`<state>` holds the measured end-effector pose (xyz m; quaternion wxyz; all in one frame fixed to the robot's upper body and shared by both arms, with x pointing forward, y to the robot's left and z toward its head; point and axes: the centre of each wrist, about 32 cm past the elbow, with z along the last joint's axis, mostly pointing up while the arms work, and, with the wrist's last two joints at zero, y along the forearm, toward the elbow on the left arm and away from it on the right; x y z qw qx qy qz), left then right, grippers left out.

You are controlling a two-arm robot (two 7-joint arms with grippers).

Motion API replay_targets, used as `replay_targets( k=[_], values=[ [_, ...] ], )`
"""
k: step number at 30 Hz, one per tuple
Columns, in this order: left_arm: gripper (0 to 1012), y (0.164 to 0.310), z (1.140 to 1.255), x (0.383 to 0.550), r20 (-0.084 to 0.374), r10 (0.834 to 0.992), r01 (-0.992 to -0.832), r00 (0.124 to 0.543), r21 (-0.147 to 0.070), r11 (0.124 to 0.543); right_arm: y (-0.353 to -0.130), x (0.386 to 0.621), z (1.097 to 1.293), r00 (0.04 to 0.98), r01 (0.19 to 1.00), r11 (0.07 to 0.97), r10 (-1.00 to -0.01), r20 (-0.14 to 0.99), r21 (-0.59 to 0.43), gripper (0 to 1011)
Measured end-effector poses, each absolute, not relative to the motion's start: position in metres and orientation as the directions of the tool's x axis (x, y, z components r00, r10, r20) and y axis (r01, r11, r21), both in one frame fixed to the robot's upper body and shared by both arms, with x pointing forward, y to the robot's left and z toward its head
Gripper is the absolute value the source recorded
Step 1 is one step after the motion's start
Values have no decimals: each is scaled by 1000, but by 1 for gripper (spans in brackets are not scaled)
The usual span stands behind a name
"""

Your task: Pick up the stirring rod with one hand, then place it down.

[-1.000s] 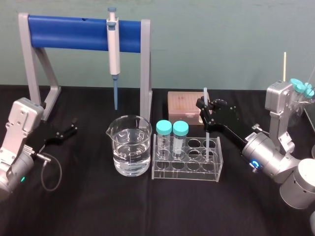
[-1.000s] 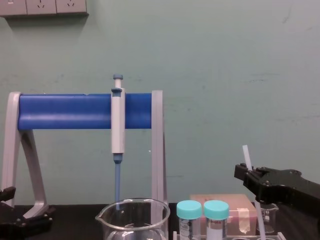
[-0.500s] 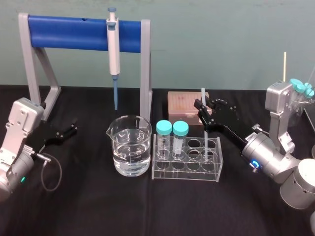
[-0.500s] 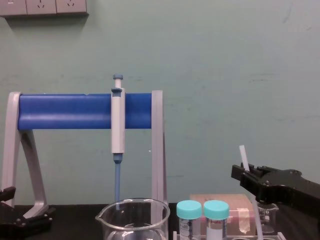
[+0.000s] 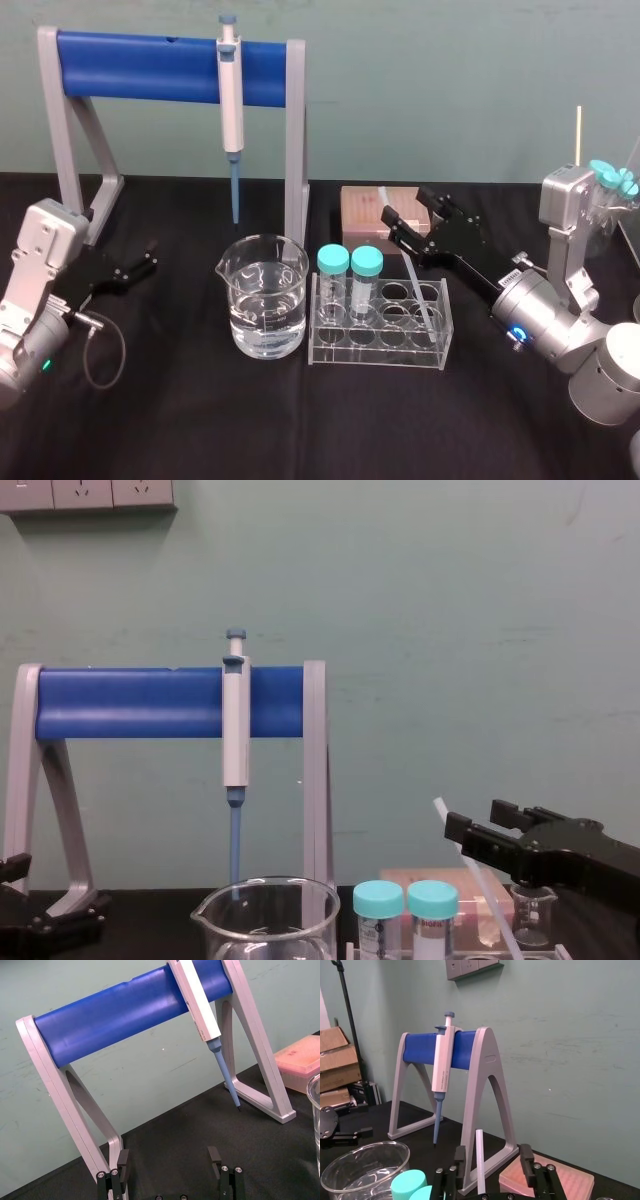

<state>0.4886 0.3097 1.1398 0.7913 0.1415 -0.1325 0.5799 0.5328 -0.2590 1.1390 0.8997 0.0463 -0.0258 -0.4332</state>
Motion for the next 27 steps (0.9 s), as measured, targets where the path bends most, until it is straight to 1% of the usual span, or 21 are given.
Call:
replay_targets(
  k=[1, 2, 3, 4, 5, 7, 8, 11, 12, 17, 20, 21, 24, 26, 27],
  values=[
    [1001, 310, 1140, 489, 374, 880, -955, 292, 70, 287, -259, 533, 1139, 623, 777, 620, -782, 6, 106, 674],
    [1001, 310, 1140, 489, 374, 880, -955, 292, 70, 287, -259, 533, 1139, 623, 777, 620, -782, 6, 106, 747],
    [1000, 310, 1140, 489, 374, 880, -955, 292, 70, 287, -259, 533, 1139, 623, 777, 620, -782, 6, 106, 760],
    [1000, 310, 1140, 489, 374, 880, -955, 292, 70, 287, -259, 533, 1139, 624, 777, 621, -782, 6, 106, 812],
    [1000, 310, 1140, 489, 374, 880, -955, 292, 70, 287, -259, 533, 1139, 624, 777, 621, -782, 6, 106, 838],
    [1000, 310, 1140, 489, 374, 880, -955, 292, 70, 287, -259, 533, 1139, 624, 777, 621, -782, 6, 106, 874],
    [1000, 310, 1140, 489, 374, 880, -955, 292, 70, 287, -259, 533, 1139, 624, 777, 621, -782, 6, 106, 925],
    [1000, 310, 1140, 489, 374, 880, -955, 292, 70, 287, -259, 533, 1139, 624, 777, 621, -781, 6, 106, 970],
    [1000, 310, 1140, 489, 374, 880, -955, 292, 70, 287, -259, 533, 1139, 624, 777, 621, -781, 6, 106, 1002],
    [1000, 310, 1140, 489, 374, 880, -955, 292, 70, 287, -260, 533, 1140, 619, 780, 615, -786, 9, 116, 1003],
    [1001, 310, 1140, 489, 374, 880, -955, 292, 70, 287, -263, 532, 1146, 573, 809, 569, -819, 12, 147, 1003],
    [1000, 310, 1140, 489, 374, 880, -955, 292, 70, 287, -264, 532, 1148, 536, 832, 531, -844, 15, 161, 1003],
    [1000, 310, 1140, 489, 374, 880, -955, 292, 70, 287, -265, 530, 1150, 461, 873, 457, -887, 18, 171, 1003],
    [1000, 310, 1140, 489, 374, 880, -955, 292, 70, 287, -267, 528, 1150, 365, 918, 364, -931, 22, 155, 1003],
    [1001, 310, 1140, 489, 374, 880, -955, 292, 70, 287, -267, 527, 1149, 347, 927, 346, -938, 23, 146, 1003]
  ],
)
